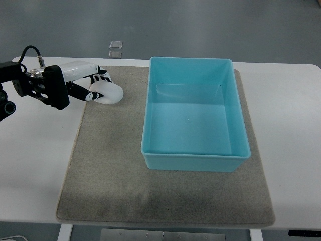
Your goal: Place white toy into blue box with left hand
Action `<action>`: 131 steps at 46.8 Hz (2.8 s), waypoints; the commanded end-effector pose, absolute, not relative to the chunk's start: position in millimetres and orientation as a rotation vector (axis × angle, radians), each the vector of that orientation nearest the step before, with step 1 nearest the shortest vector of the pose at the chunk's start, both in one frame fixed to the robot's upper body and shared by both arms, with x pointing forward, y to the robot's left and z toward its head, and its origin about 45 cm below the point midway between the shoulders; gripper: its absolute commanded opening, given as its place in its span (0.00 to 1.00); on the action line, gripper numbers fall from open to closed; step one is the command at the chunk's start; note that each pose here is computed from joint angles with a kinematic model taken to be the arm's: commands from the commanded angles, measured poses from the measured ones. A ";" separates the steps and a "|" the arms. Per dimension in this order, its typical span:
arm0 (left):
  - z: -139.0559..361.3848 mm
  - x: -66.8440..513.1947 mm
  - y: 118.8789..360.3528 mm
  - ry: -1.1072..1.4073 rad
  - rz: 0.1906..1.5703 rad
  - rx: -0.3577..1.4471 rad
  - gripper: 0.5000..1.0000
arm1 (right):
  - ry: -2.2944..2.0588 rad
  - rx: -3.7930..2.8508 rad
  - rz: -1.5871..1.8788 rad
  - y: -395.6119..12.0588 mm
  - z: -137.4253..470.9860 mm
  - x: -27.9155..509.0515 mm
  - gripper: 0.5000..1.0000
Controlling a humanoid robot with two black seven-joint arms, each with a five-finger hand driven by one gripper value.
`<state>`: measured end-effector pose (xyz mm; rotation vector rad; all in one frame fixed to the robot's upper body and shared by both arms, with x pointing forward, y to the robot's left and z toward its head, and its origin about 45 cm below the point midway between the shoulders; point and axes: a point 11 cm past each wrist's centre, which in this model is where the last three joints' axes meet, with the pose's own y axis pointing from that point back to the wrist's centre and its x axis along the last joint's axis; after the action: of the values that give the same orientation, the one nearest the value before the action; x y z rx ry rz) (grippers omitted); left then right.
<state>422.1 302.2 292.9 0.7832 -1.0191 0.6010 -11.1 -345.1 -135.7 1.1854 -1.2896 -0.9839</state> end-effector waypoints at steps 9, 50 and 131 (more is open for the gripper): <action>350.1 443.9 214.7 -1.122 0.559 0.594 0.00 | -1.291 1.187 -0.983 -345.1 -135.7 -10.1 0.87; 268.5 404.5 92.5 -1.023 0.280 0.594 0.62 | -1.290 1.184 -0.985 -345.1 -135.7 -11.2 0.87; 300.8 491.3 270.7 0.572 1.385 -0.317 0.99 | -1.289 1.186 -0.983 -345.1 -135.7 -11.0 0.87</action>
<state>491.5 260.4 309.4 -0.2751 0.5062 1.3639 -11.0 -345.1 -135.7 1.1856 -1.2901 -0.9839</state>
